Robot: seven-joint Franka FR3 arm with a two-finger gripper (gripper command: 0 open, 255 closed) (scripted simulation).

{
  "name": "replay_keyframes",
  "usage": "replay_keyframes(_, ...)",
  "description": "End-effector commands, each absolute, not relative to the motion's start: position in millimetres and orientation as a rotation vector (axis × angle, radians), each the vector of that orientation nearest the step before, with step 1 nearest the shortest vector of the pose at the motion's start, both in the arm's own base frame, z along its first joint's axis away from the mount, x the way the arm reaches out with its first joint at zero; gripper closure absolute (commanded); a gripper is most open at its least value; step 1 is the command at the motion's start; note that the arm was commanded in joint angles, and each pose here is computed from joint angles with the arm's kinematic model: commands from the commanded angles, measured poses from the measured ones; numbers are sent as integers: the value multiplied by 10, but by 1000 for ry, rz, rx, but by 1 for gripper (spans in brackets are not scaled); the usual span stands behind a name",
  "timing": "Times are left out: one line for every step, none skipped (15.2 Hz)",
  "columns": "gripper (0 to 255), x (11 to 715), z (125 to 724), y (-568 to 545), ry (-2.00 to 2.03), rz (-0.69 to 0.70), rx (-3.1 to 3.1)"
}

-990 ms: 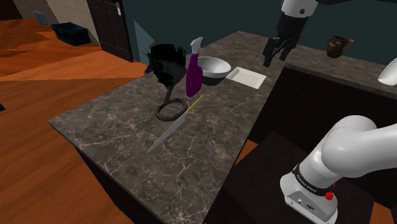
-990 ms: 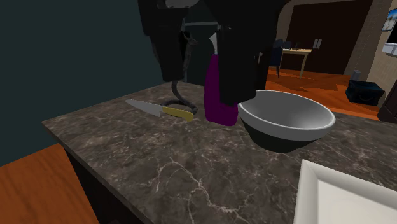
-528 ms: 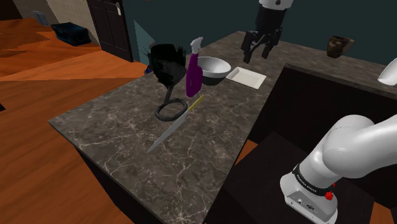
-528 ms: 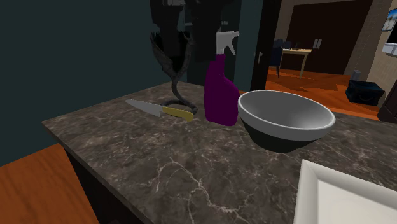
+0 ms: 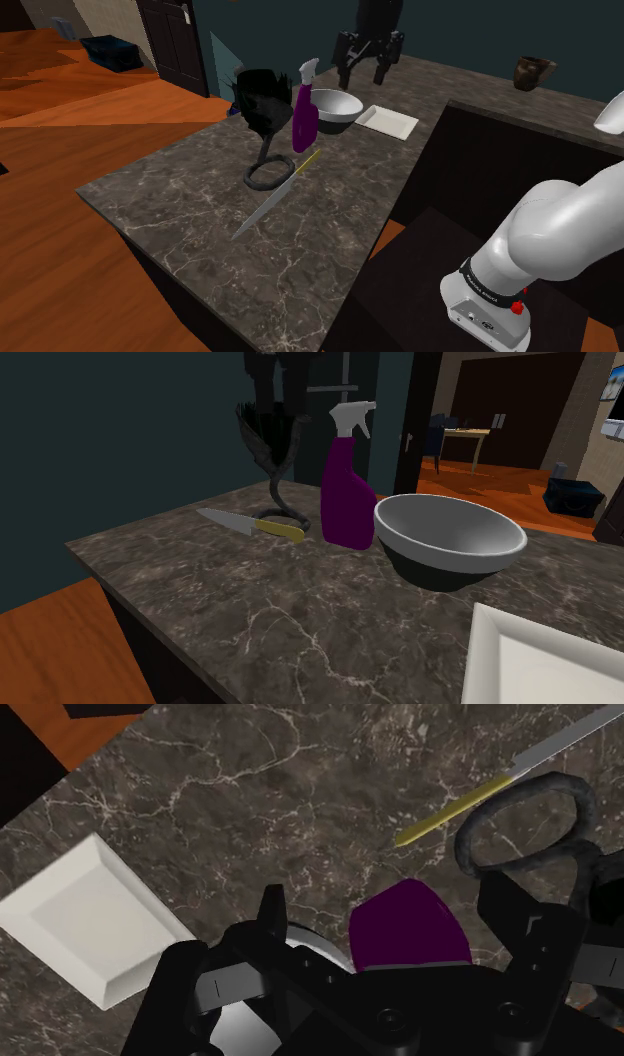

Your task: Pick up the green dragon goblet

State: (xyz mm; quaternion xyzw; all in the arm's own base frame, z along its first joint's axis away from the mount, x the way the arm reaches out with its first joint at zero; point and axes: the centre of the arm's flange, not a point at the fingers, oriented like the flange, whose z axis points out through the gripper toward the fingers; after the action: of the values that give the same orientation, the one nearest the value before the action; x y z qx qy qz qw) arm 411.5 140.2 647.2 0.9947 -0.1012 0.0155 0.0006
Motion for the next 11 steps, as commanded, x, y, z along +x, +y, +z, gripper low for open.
replay_keyframes(0,4244,6544,1600,-338,42,3136)
replay_keyframes(0,4313,6574,1700,-347,39,3142)
replay_keyframes(0,4382,6604,1798,-357,36,3148)
replay_keyframes(0,4451,6636,1897,-366,33,3153)
replay_keyframes(0,4521,6667,1994,-376,31,3159)
replay_keyframes(0,4592,6699,2091,-385,28,3165)
replay_keyframes(0,4664,6732,2188,-395,25,3170)
replay_keyframes(0,4735,6766,2284,-404,22,3176)
replay_keyframes(0,4808,6800,2379,-414,19,3181)
replay_keyframes(0,4881,6834,2473,-424,16,3187)
replay_keyframes(0,4954,6869,2567,-433,13,3192)
